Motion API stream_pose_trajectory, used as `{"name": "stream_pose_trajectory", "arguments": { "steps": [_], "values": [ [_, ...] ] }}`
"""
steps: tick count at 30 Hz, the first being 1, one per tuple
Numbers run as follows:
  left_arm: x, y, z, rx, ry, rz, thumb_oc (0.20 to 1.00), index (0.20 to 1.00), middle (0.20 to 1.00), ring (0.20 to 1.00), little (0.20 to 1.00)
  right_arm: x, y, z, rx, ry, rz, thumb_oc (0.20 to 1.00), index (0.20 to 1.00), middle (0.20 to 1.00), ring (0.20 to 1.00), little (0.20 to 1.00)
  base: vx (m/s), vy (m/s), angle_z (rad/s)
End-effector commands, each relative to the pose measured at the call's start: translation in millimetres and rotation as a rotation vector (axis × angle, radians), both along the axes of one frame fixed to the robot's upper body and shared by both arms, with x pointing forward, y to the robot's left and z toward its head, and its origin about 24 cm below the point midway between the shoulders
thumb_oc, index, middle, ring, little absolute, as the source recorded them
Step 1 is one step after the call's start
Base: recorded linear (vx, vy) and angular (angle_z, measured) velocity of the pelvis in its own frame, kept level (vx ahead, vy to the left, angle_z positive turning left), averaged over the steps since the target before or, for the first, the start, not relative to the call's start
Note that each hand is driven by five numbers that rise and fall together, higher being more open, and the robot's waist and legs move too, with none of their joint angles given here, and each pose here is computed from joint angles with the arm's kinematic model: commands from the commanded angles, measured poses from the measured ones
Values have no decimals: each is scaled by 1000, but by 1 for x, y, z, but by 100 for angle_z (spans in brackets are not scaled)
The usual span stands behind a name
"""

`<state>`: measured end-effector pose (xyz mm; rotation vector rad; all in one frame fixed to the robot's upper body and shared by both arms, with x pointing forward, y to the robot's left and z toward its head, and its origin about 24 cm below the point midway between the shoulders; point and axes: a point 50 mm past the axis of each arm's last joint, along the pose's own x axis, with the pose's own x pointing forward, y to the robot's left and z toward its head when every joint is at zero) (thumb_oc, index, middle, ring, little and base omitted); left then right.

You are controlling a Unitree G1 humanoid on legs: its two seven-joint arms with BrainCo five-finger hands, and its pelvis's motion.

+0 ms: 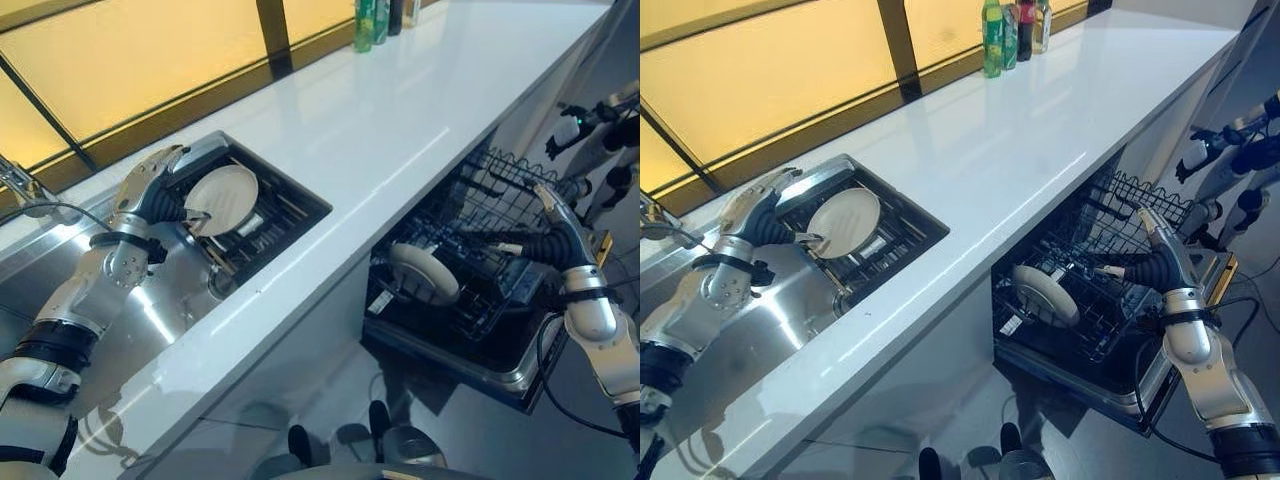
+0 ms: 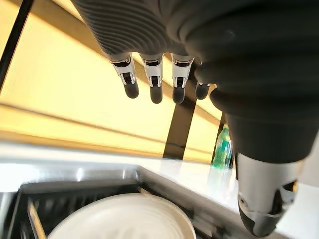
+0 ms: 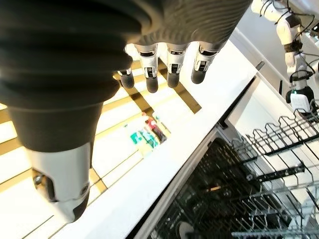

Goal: Pick up plates and place into dishwasher.

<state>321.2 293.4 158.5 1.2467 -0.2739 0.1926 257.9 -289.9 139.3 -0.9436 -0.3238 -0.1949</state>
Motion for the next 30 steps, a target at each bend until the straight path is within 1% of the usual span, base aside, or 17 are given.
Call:
{"name": "stream_pose_trajectory", "arguments": {
  "steps": [1,8,11,16,22,28,30],
  "values": [
    [14,11,40,29,-137,90,1000,1000,1000,1000,1000,8,22,58,-79,-249,114,1000,1000,1000,1000,1000,-134,-8,-8],
    [26,16,42,67,-107,165,1000,1000,1000,1000,1000,19,34,68,-87,-278,130,1000,1000,1000,1000,1000,-62,-12,-6],
    [29,17,42,138,-69,188,1000,1000,1000,1000,1000,21,37,69,-85,-281,141,1000,1000,1000,1000,1000,-49,-13,0],
    [33,19,46,164,-46,207,1000,1000,1000,1000,1000,27,40,77,-90,-291,153,1000,1000,1000,1000,1000,-25,-1,0],
    [40,14,56,345,-58,219,1000,1000,1000,1000,1000,32,45,80,-98,-294,167,1000,1000,1000,1000,1000,-40,5,0],
    [46,13,72,570,-73,268,1000,1000,1000,1000,1000,38,47,88,-110,-300,179,1000,1000,1000,1000,1000,-40,18,1],
    [48,13,74,593,-59,281,1000,1000,1000,1000,1000,40,48,91,-110,-303,180,1000,1000,1000,1000,1000,-52,12,1]
  ]
}}
